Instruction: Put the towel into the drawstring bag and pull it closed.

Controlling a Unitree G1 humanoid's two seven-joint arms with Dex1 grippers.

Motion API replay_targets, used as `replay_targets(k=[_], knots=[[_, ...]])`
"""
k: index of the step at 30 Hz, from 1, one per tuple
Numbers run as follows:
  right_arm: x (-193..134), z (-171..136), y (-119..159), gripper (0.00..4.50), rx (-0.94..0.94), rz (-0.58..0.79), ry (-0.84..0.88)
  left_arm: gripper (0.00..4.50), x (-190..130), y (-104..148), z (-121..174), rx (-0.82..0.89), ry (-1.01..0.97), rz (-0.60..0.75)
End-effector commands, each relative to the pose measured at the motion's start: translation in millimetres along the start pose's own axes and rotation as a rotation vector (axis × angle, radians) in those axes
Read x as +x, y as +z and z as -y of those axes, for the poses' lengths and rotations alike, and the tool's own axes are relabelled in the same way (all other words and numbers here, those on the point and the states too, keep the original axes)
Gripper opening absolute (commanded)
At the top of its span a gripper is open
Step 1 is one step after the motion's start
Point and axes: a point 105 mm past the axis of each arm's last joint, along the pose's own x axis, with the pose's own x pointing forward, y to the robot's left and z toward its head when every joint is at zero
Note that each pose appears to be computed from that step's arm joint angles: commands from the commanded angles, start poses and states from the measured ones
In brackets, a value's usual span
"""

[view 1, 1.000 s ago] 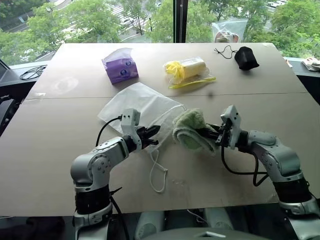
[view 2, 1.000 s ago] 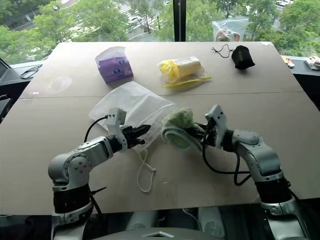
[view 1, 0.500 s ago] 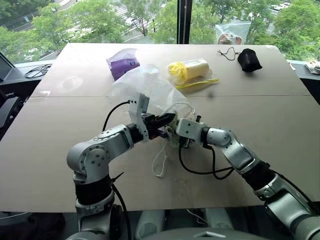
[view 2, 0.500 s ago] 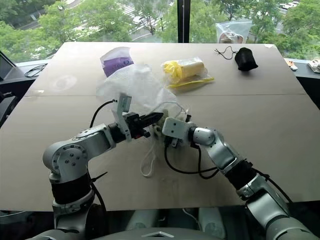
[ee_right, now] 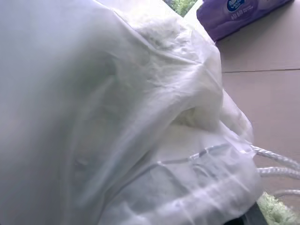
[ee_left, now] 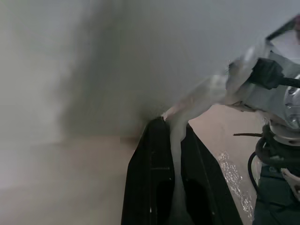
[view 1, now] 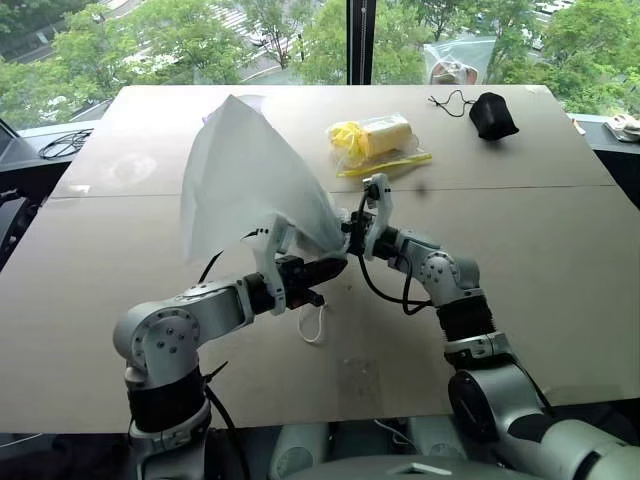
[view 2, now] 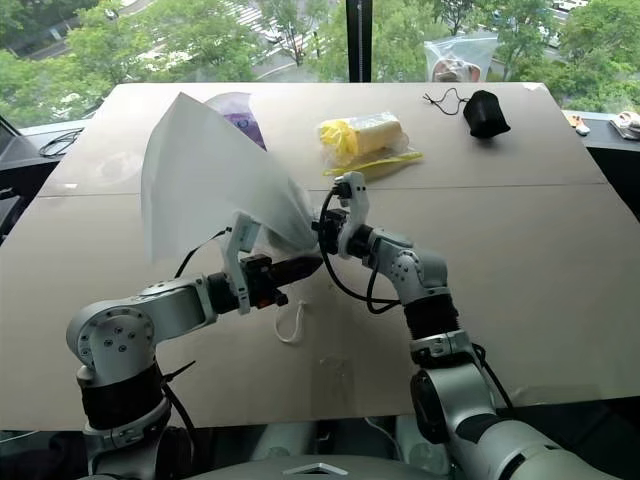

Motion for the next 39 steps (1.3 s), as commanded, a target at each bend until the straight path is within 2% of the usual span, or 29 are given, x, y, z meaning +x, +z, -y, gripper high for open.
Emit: replay_targets(k=[1,4,7,11,16,20,22,24,27,28,33,39], knots=[[1,-17,14,1.96,-0.092,0.049,0.066,0.0,-1,16,7,-0.019,-0.047,0.067],[-23,2,14,3.28,-0.242,0.004,-0.055,0.0,-10,26,1,-0.044,-0.035,0.103],[-54,11,18,3.28,-0.361,-0.018,-0.129,0.0,-24,30,-7,-0.041,-0.014,0.097],[-72,13,15,3.28,-0.506,-0.069,-0.188,0.0,-36,35,-20,-0.04,0.037,0.09],[-66,1,6,3.28,-0.628,-0.129,-0.161,0.0,-37,48,-26,-0.015,0.062,0.103],[-51,11,-14,3.28,-0.669,-0.223,-0.193,0.0,-35,46,-28,-0.004,0.068,0.083],[-41,14,-22,2.67,-0.661,-0.238,-0.184,0.0,-32,41,-27,0.007,0.068,0.062],[-31,11,-25,1.74,-0.63,-0.226,-0.155,0.0,-32,36,-26,0.009,0.06,0.044],[-7,-11,-16,0.27,-0.406,-0.081,-0.021,0.0,-34,26,-24,-0.007,0.047,0.01],[-1,-18,-11,0.02,-0.332,-0.037,0.019,0.0,-36,23,-23,-0.008,0.044,0.0],[27,-45,7,0.02,-0.041,0.087,0.229,0.0,-43,11,-11,-0.008,-0.008,-0.049],[48,-75,26,0.02,0.252,0.165,0.404,0.0,-39,-8,29,-0.03,-0.202,-0.101]])
